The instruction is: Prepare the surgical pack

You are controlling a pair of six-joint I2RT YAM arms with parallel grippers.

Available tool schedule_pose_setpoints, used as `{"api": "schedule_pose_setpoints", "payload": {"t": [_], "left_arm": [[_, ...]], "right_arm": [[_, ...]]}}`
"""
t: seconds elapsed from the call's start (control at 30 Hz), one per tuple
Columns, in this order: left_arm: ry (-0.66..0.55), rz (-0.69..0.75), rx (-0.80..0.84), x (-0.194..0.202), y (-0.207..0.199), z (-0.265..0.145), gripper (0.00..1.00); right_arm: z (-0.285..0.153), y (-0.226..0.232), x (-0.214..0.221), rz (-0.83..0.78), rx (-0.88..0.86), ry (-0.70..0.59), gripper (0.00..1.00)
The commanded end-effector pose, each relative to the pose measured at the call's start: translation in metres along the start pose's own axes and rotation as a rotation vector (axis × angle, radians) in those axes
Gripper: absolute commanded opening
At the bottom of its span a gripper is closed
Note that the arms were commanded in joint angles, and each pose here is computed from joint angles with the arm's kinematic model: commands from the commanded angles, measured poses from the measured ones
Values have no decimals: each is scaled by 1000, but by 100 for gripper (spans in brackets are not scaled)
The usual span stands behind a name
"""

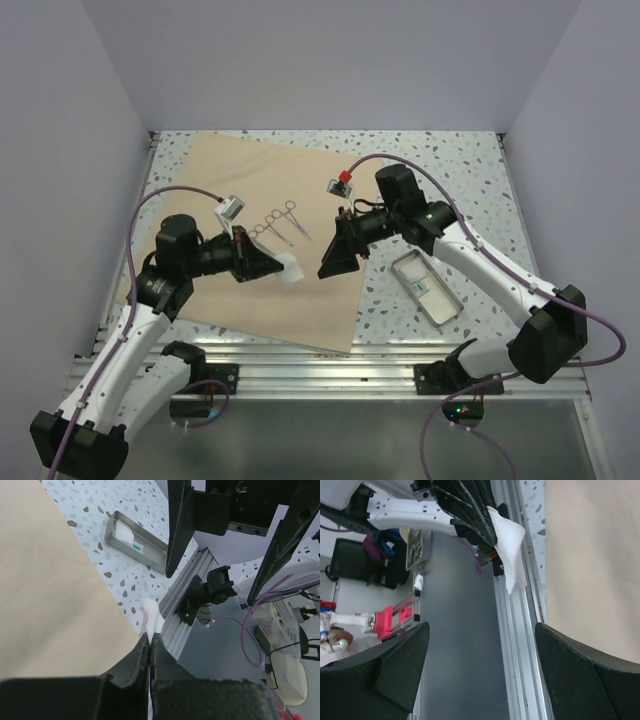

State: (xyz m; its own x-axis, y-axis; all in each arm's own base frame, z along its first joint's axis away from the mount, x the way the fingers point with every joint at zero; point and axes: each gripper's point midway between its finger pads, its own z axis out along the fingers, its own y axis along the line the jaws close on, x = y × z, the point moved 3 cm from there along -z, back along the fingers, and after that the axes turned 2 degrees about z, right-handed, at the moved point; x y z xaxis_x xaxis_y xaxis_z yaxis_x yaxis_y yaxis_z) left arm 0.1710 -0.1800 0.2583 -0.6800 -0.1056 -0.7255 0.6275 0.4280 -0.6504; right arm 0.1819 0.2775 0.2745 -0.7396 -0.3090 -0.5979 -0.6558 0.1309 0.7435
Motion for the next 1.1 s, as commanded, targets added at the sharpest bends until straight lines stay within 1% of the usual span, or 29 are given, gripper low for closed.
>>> {"api": "schedule_pose_setpoints", "payload": {"t": [0.0,0.17,0.3,0.33,0.53,0.63,0.7,0.83,0.87,0.9,0.93,1.0,1.03,1.07], "left_arm": [[42,-37,70,14,-12,-5,0],[60,-37,114,19,-20,-8,0],[81,-38,145,21,-25,-8,0],[86,-38,151,22,-26,-8,0],[103,-49,161,25,-26,-7,0],[102,-54,165,23,-26,-5,0],[99,-50,163,19,-25,-3,0],[92,-33,156,10,-25,-1,0],[89,-28,158,7,-27,0,0],[92,-29,151,6,-24,1,0],[87,-21,147,3,-25,1,0],[101,-21,116,3,-19,4,19],[95,-8,94,-2,-18,4,29],[103,-23,43,-2,-10,5,42]], "right_arm": [[10,15,-4,-61,-60,37,90],[30,15,-5,-69,-71,84,87],[45,8,-6,-68,-64,105,79],[50,5,-8,-69,-66,103,78],[68,5,-9,-69,-96,136,75],[75,8,-5,-66,-114,155,72],[79,10,0,-55,-128,171,68],[82,8,10,-31,-138,191,49],[81,9,11,-23,-140,190,39],[82,6,14,-15,-136,189,32],[82,5,16,-6,-127,189,15],[84,-3,22,22,-92,198,0],[84,-7,25,41,-71,203,0],[84,-11,27,49,-51,206,0]]}}
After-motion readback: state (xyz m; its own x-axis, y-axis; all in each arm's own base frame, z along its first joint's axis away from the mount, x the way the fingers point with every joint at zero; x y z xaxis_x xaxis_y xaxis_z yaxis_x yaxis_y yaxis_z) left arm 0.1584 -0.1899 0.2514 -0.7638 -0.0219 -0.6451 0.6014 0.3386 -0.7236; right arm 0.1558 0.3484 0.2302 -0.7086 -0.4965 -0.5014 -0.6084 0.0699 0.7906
